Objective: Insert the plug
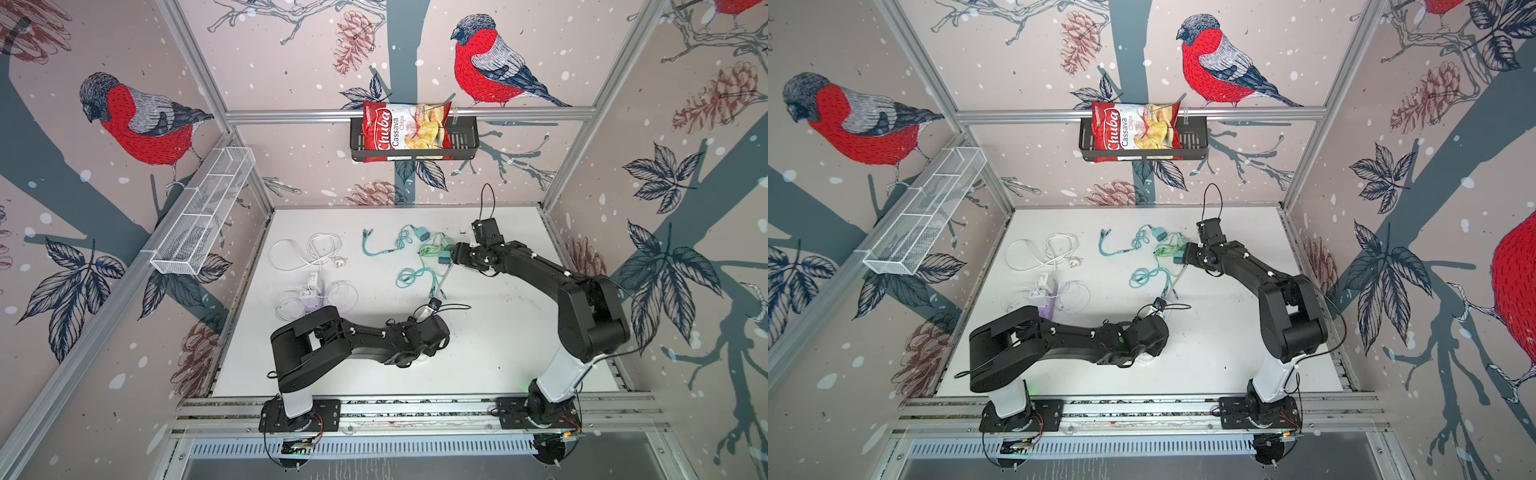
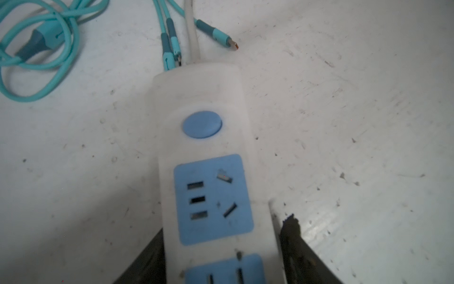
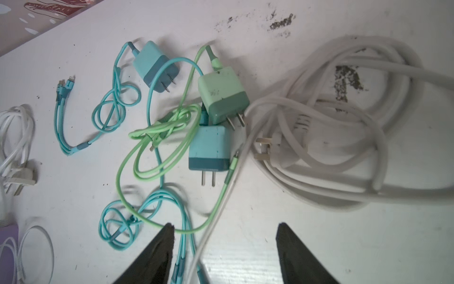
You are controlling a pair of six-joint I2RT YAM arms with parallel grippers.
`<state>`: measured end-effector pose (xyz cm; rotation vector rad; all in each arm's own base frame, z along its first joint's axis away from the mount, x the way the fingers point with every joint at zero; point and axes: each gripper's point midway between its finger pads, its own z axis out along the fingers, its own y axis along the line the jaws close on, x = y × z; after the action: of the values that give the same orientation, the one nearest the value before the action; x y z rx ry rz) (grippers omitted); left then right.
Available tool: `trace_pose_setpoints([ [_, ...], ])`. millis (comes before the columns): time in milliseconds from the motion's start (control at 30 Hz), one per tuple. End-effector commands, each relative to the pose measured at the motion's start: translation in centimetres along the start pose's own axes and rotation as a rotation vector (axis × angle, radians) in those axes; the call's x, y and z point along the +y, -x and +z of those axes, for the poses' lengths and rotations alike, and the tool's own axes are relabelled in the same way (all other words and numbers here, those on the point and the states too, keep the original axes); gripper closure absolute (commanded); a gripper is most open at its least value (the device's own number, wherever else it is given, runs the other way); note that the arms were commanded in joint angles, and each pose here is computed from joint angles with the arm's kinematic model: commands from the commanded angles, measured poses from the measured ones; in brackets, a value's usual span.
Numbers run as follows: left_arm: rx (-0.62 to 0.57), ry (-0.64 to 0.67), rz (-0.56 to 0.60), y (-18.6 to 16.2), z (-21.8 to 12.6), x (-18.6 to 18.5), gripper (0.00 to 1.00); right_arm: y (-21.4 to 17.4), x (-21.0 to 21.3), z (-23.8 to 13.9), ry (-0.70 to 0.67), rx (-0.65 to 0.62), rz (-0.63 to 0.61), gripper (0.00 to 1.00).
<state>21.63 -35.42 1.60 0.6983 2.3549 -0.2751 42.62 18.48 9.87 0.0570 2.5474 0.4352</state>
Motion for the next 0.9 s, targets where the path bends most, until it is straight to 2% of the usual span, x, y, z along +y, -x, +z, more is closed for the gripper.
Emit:
trace_pose_setpoints([
  [0, 0.102, 0.03, 0.171, -2.8, 0.2, 1.1, 0.4, 0.5, 0.6, 1.4, -0.05, 0.009, -0.032, 0.33],
  [200, -0.017, -0.104, 0.387, -1.4, -1.1, -0.6, 0.43, -0.2, 0.9, 4.4, -0.125, 0.082, -0.064, 0.33],
  [333, -0.071, -0.135, 0.484, -0.3, -1.1, -1.0, 0.44, -0.3, 0.5, 5.3, -0.175, 0.088, -0.078, 0.33],
  [667, -0.056, -0.118, 0.473, 1.2, 1.2, 1.4, 0.43, -0.5, 0.8, 5.9, -0.156, 0.104, -0.093, 0.34],
  [867, 0.003, -0.078, 0.464, 1.0, 1.8, 2.1, 0.38, -0.1, 1.0, 4.2, -0.126, 0.056, -0.059, 0.33],
])
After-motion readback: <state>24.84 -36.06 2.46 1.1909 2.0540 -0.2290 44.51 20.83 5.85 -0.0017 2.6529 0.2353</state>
